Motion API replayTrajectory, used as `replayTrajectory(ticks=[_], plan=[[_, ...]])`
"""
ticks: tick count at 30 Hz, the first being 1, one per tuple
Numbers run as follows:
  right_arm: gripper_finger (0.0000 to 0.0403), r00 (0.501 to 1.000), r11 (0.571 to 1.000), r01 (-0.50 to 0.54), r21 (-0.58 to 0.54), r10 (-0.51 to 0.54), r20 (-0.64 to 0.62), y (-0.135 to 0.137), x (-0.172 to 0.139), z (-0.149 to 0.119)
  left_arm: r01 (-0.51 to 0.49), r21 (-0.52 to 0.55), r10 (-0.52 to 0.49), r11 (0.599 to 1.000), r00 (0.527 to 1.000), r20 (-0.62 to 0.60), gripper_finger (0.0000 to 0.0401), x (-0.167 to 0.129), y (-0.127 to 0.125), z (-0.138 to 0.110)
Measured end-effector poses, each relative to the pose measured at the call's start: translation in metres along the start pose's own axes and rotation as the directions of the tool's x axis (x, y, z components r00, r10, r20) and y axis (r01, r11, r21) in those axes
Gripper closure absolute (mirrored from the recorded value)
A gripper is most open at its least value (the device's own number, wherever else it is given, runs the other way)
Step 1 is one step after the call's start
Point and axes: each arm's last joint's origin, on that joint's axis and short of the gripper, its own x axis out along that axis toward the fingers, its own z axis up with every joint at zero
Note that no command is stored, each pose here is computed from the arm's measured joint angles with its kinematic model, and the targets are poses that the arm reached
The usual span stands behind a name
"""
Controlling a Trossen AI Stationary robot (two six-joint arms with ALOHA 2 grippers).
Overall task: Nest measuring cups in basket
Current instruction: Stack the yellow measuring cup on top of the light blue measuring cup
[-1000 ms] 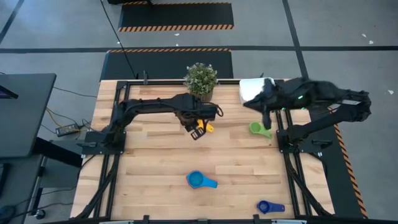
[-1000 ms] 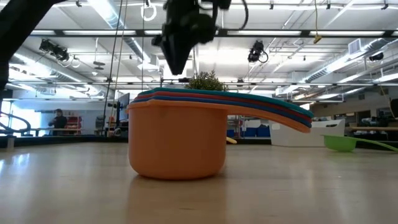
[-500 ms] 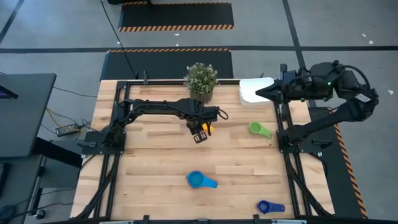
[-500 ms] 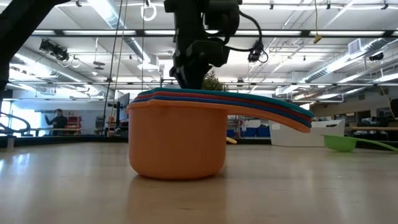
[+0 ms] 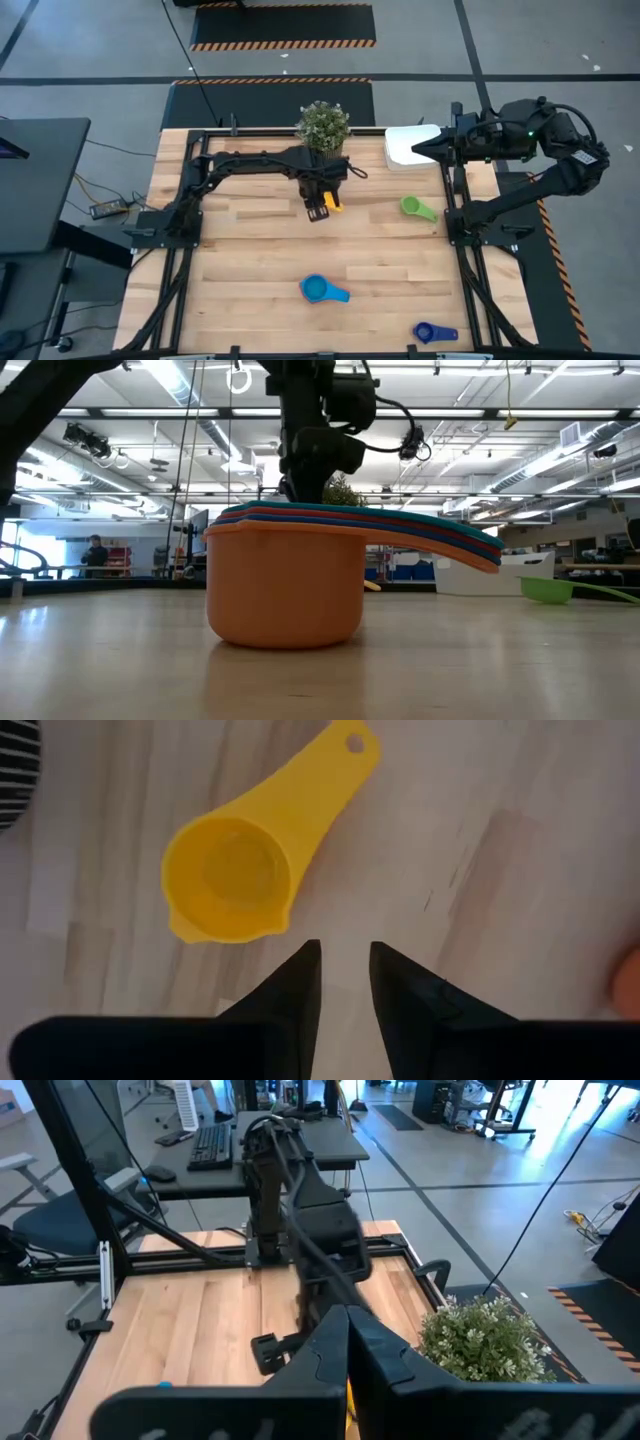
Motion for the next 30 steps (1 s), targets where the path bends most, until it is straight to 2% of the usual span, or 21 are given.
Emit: replayTrajectory(ticks=[7,14,20,30], plan=[[0.0398,1.000,0.999,0.000,-0.032,0.000,0.000,0.000,0.000,0.000,0.097,0.118,-0.098,0.988,0.995,0.007,0.0305,0.000,0.014,0.002],[0.0398,1.000,0.999,0.002,-0.049,-0.001,0.003,0.000,0.000,0.000,0.084,0.229,-0.084,0.970,0.996,-0.009,0.0305,0.016,0.014,0.006],[0.0398,1.000,0.998,0.003,-0.068,-0.002,0.012,0.000,0.000,0.001,0.067,0.234,-0.067,0.970,0.998,-0.008,0.0305,0.025,0.013,0.010],[0.0398,1.000,0.998,0.003,-0.066,-0.001,0.021,0.000,-0.002,0.002,0.022,0.181,-0.012,0.983,0.998,-0.055,0.0305,0.048,0.016,0.012]])
